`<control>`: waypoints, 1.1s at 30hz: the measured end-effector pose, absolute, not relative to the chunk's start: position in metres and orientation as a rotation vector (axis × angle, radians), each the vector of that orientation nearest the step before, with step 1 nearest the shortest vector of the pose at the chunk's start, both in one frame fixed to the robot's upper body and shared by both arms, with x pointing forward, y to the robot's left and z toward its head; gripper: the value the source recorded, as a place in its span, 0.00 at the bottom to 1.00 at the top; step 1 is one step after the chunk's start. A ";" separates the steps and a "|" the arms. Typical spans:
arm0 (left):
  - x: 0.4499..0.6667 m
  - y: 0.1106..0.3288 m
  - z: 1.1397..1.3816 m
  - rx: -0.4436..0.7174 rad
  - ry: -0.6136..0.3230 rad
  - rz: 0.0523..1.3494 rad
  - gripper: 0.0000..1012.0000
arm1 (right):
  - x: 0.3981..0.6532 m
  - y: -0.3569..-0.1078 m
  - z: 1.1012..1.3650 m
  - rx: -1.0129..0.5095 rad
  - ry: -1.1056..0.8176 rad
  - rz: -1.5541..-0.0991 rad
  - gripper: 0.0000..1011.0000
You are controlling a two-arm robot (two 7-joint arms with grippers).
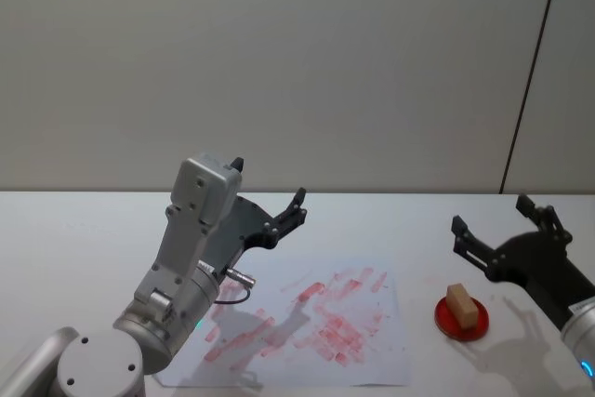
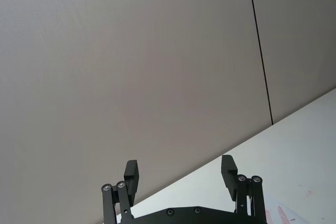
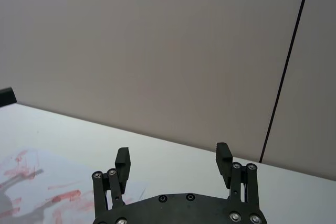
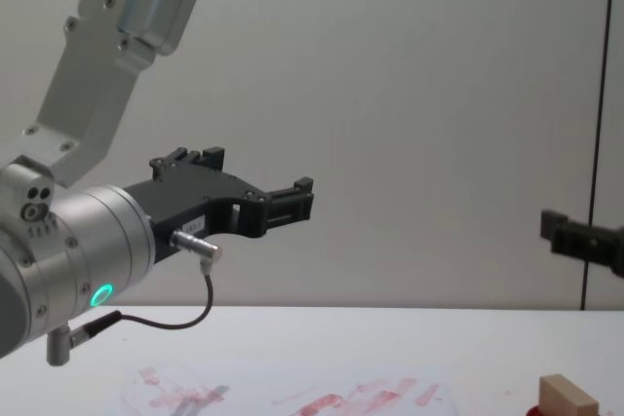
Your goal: Use the one hand to pick up the stamp and affix it onto the A4 paper.
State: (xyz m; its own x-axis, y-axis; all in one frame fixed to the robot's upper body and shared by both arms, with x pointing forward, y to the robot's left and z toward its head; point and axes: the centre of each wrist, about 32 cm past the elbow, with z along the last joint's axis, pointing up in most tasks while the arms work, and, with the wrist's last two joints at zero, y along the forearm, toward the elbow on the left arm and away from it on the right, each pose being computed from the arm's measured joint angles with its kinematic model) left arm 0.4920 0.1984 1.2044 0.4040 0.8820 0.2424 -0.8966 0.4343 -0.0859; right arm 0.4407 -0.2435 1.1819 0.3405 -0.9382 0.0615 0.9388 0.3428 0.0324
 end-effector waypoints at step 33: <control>0.492 0.198 1.204 0.061 -0.268 1.124 0.99 | 0.427 -0.261 1.127 -0.193 0.013 -1.169 0.99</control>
State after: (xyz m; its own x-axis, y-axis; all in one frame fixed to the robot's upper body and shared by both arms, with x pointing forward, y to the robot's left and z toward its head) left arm 0.4920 0.1984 1.2044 0.4039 0.8821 0.2425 -0.8967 0.4343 -0.0859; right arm 0.4273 -0.2607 1.1270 0.3930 -0.9151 0.0899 0.9129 0.3766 -0.1573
